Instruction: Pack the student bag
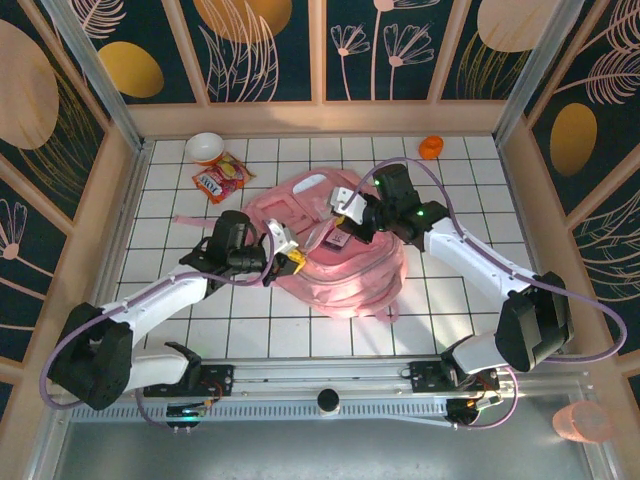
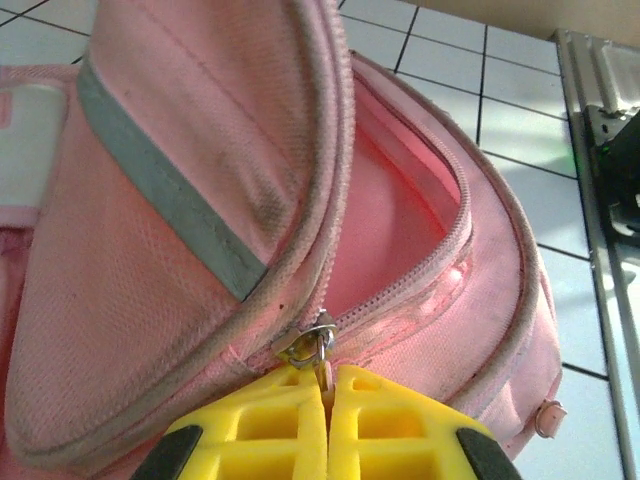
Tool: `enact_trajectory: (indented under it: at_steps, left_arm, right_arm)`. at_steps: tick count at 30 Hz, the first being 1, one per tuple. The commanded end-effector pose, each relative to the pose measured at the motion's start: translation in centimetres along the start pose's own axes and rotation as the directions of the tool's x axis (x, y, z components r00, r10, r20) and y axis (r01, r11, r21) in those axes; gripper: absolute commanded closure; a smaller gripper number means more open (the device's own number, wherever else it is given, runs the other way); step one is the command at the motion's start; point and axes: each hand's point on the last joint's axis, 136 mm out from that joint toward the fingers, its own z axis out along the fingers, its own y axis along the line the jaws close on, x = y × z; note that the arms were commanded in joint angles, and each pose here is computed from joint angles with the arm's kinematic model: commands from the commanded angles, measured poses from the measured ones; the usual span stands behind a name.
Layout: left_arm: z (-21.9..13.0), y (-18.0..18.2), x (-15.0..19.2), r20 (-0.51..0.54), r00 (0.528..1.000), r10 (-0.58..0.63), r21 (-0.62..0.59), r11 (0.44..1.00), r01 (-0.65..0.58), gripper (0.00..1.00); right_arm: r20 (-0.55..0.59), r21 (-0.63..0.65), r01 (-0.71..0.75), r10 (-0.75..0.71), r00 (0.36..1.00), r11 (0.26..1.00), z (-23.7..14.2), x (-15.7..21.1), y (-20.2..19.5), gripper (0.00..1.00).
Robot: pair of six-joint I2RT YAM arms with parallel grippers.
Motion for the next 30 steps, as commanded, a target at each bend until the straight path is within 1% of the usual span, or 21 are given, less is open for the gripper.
enact_trajectory:
  at_steps: [1, 2, 3, 4, 5, 6, 7, 8, 9, 11, 13, 14, 16, 18, 21, 22, 23, 24, 25, 27, 30]
  left_arm:
    - [0.0, -2.0, -2.2, 0.073, 0.997, -0.015, 0.052, 0.999, 0.011, 1.0]
    - [0.1, -1.2, -2.1, 0.069, 0.997, -0.041, 0.005, 0.999, 0.04, 1.0]
    - [0.0, -0.3, -1.9, 0.066, 0.996, -0.059, -0.055, 0.997, 0.062, 1.0]
    - [-0.2, 0.6, -1.5, 0.064, 0.995, -0.072, -0.109, 0.991, 0.079, 1.0]
    - [-0.3, 1.1, -1.4, 0.067, 0.994, -0.082, -0.144, 0.985, 0.091, 1.0]
    - [-0.5, 1.5, -1.2, 0.074, 0.994, -0.086, -0.174, 0.98, 0.098, 1.0]
    - [-0.6, 1.6, -1.1, 0.08, 0.993, -0.091, -0.189, 0.976, 0.104, 1.0]
    - [-0.7, 1.7, -1.0, 0.085, 0.992, -0.093, -0.197, 0.974, 0.109, 1.0]
    - [-0.7, 1.8, -0.9, 0.087, 0.992, -0.095, -0.201, 0.973, 0.111, 1.0]
    - [-0.7, 1.7, -0.7, 0.085, 0.991, -0.1, -0.199, 0.973, 0.115, 1.0]
    - [-0.6, 1.7, -0.5, 0.078, 0.992, -0.102, -0.195, 0.974, 0.116, 1.0]
    - [-0.5, 1.7, -0.5, 0.076, 0.992, -0.102, -0.194, 0.974, 0.115, 1.0]
    - [-0.5, 1.8, -0.4, 0.073, 0.992, -0.1, -0.197, 0.974, 0.112, 1.0]
    - [-0.5, 1.8, -0.5, 0.073, 0.993, -0.095, -0.197, 0.974, 0.108, 1.0]
    - [-0.5, 1.8, -0.5, 0.07, 0.993, -0.092, -0.198, 0.975, 0.105, 1.0]
    - [-0.5, 1.8, -0.5, 0.07, 0.993, -0.092, -0.197, 0.975, 0.105, 1.0]
    - [-0.5, 1.7, -0.5, 0.069, 0.993, -0.091, -0.196, 0.975, 0.103, 1.0]
    - [-0.5, 1.7, -0.5, 0.069, 0.993, -0.093, -0.196, 0.975, 0.105, 1.0]
    - [-0.5, 1.7, -0.5, 0.069, 0.994, -0.09, -0.194, 0.976, 0.102, 1.0]
    - [-0.5, 1.7, -0.6, 0.072, 0.993, -0.089, -0.191, 0.976, 0.101, 1.0]
    - [-0.5, 1.6, -0.6, 0.071, 0.994, -0.084, -0.188, 0.977, 0.096, 1.0]
  right_arm:
    - [0.079, 0.066, -0.059, 0.054, 0.995, 0.996, -0.3, -1.8, -1.4, 1.0]
    - [0.08, 0.06, -0.082, 0.077, 0.994, 0.995, -0.5, -1.9, -1.3, 1.0]
    - [0.079, 0.048, -0.112, 0.108, 0.991, 0.993, -0.8, -1.8, -1.0, 0.94]
    - [0.081, 0.033, -0.152, 0.149, 0.986, 0.988, -1.2, -1.9, -0.6, 0.83]
    - [0.086, 0.019, -0.199, 0.197, 0.977, 0.98, -1.7, -2.1, -0.2, 0.79]
    - [0.095, 0.0, -0.272, 0.271, 0.958, 0.962, -2.3, -2.3, 0.2, 0.76]
    - [0.102, -0.019, -0.353, 0.353, 0.93, 0.936, -2.9, -2.6, 0.6, 0.73]
    - [0.103, -0.034, -0.426, 0.427, 0.898, 0.904, -3.5, -2.9, 0.9, 0.71]
    - [0.097, -0.047, -0.519, 0.521, 0.848, 0.854, -4.1, -3.1, 1.2, 0.69]
    - [0.084, -0.057, -0.695, 0.697, 0.712, 0.717, -5.1, -3.3, 1.5, 0.65]
    - [0.073, -0.075, -0.853, 0.856, 0.513, 0.517, -5.9, -3.1, 2.0, 0.63]
    - [0.065, -0.082, -0.903, 0.907, 0.417, 0.421, -6.0, -2.9, 2.3, 0.63]
    - [0.042, -0.087, -0.976, 0.979, 0.198, 0.201, -6.1, -2.0, 3.4, 0.61]
    - [0.022, -0.109, -0.993, 0.999, 0.048, 0.05, -6.1, -1.8, 4.8, 0.59]
    - [0.044, -0.126, -0.987, 0.994, -0.104, -0.097, -6.3, -1.8, 6.2, 0.52]
    - [0.056, -0.125, -0.979, 0.984, -0.171, -0.163, -6.5, -1.5, 6.6, 0.5]
    - [0.06, -0.133, -0.967, 0.973, -0.225, -0.215, -6.5, -1.2, 6.9, 0.48]
    - [0.056, -0.155, -0.95, 0.957, -0.283, -0.272, -6.6, -1.1, 7.2, 0.46]
    - [0.042, -0.183, -0.931, 0.944, -0.328, -0.315, -6.4, -1.0, 7.5, 0.46]
    - [0.019, -0.248, -0.896, 0.923, -0.384, -0.368, -6.1, -1.2, 7.7, 0.46]
    - [-0.01, -0.304, -0.863, 0.908, -0.42, -0.403, -5.3, -1.7, 7.7, 0.48]
